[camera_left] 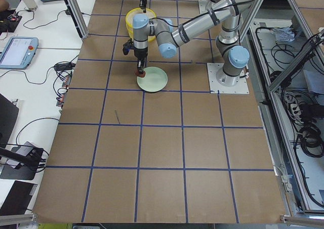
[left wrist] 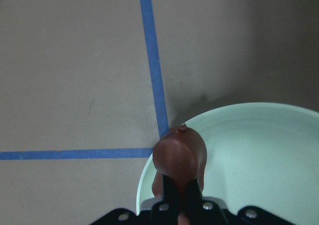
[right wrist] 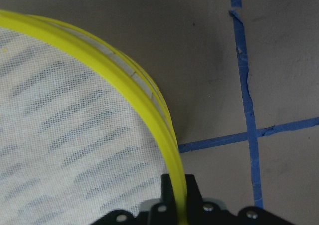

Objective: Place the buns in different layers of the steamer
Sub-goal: 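Lower the brown bun into the top tier with left while right rises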

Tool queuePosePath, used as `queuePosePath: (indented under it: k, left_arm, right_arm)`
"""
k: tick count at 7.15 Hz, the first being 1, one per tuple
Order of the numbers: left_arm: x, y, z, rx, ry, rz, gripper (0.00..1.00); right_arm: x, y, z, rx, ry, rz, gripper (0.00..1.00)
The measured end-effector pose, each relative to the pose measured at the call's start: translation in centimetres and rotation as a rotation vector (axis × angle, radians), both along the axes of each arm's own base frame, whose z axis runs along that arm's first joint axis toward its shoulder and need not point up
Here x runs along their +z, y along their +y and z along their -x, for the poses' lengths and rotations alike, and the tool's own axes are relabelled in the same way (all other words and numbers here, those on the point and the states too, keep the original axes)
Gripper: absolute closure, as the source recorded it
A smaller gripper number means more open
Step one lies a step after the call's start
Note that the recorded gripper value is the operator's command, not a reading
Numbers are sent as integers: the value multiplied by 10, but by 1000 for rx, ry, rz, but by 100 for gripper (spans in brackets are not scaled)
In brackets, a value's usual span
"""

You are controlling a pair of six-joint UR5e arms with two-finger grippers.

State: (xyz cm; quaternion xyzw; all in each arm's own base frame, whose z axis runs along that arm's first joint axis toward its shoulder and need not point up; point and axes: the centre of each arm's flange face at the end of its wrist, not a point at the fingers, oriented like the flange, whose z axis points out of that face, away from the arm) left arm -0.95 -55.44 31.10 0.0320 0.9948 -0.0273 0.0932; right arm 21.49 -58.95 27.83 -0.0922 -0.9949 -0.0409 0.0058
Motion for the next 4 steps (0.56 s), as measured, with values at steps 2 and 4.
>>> queuePosePath:
  k: [2,4]
  left_arm:
    - [67,5,87,114,169,54,99]
    - [93,4,180,227,327,93,99]
  right_arm:
    - [-3,2,0,-1,1,-7,44]
    - [-3,4,1,-3,4,-11,10]
